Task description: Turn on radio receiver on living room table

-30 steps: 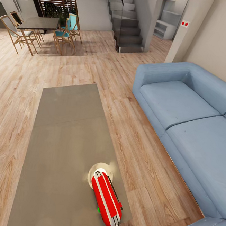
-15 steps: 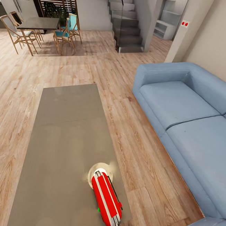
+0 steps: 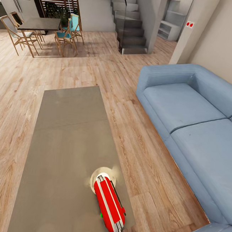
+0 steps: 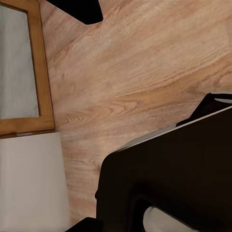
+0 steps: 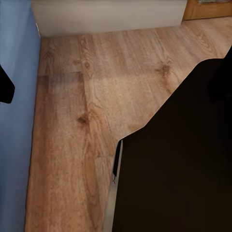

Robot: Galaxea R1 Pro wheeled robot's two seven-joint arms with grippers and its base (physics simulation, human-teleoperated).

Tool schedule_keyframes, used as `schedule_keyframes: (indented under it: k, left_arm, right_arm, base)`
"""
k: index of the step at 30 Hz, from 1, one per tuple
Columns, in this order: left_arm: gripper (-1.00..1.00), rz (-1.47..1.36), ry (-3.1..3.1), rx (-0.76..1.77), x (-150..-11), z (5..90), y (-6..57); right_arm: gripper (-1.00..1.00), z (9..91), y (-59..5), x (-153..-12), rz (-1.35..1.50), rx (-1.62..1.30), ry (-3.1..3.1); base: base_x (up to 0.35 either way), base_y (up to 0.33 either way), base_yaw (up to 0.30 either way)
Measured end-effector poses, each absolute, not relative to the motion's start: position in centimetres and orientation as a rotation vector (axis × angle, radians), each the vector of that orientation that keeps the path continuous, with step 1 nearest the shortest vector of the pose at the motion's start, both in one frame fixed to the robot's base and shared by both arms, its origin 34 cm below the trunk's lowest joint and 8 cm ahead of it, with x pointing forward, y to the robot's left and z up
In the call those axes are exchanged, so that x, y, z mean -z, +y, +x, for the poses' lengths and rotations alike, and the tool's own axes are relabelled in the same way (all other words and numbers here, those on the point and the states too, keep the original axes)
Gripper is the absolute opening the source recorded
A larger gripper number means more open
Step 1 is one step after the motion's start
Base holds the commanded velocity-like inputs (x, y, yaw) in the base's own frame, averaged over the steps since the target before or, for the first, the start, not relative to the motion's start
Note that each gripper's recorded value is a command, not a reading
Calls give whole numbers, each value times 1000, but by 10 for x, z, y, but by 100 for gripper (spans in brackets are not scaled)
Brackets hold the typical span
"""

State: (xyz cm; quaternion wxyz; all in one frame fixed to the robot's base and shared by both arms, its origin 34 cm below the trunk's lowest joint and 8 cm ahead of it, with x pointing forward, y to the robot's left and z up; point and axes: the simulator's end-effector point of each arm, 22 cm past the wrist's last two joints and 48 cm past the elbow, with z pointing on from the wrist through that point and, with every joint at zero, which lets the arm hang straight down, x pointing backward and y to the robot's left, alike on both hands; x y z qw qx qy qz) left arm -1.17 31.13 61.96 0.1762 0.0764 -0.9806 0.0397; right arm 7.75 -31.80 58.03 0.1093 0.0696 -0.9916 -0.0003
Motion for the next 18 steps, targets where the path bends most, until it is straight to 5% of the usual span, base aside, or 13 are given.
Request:
schedule_keyframes:
  k: [18]
  left_arm:
    - [100, 216, -2776, -113, -620, -12, 311]
  right_arm:
    - [100, 78, -318, -580, 205, 1, -2915]
  base:
    - [0, 0, 0]
